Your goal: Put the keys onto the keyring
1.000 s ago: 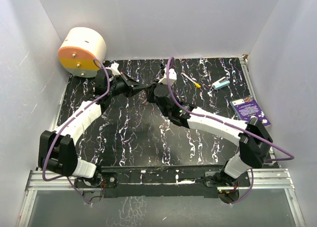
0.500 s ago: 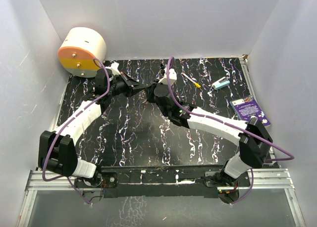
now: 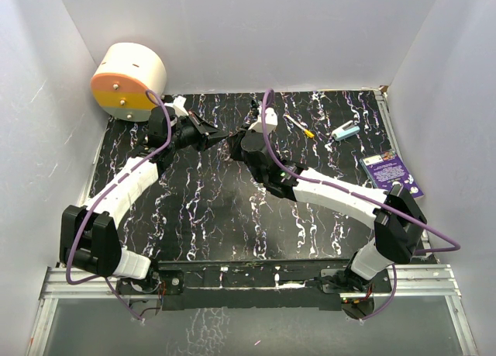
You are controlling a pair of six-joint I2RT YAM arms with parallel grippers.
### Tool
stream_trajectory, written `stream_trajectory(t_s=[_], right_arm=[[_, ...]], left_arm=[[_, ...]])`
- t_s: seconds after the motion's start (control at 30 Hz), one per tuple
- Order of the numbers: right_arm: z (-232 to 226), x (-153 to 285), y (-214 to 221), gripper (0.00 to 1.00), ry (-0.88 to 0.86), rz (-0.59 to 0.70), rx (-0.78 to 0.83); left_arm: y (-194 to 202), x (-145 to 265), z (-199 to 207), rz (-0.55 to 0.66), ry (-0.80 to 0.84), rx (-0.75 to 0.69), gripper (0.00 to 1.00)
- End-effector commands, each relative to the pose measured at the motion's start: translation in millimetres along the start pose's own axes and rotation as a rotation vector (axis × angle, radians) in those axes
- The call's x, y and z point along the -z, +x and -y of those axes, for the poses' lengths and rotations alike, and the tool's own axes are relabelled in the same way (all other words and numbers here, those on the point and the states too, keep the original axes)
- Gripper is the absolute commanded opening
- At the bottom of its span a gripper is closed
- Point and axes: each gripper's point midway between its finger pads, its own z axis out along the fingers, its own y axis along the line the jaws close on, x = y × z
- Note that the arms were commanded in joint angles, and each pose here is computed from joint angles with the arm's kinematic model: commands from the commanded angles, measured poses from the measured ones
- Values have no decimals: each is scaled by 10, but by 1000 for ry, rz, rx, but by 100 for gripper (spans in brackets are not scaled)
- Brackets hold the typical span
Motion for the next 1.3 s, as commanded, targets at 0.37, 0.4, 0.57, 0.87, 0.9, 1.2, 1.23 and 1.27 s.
stream_trajectory(t_s=[0.37,0.4,0.57,0.87,0.9,1.2,1.23,1.27], right_arm=[[-195,-15,-276,8,-45,81,-82],[-193,-17,-271,8,-45,80,-82],[-196,-22,-271,8,-44,80,-81],[-205,-35,-262,8,-46,77,-79],[-208,-39,-260,8,-46,76,-78],[-217,-20,-340,8,-45,94,-78],[-225,-13,-348,8,-46,96,-79],[-221,-15,-349,8,-46,96,-78]], left_arm=[[-20,188,460,14,111,-75,0],[-19,189,466,13,112,-76,0],[-25,184,464,15,111,-82,0],[-35,189,516,14,125,-91,0],[-30,191,517,11,126,-90,0],[38,178,434,-13,115,-74,0],[44,177,431,-14,115,-75,0],[47,176,429,-15,114,-76,0]])
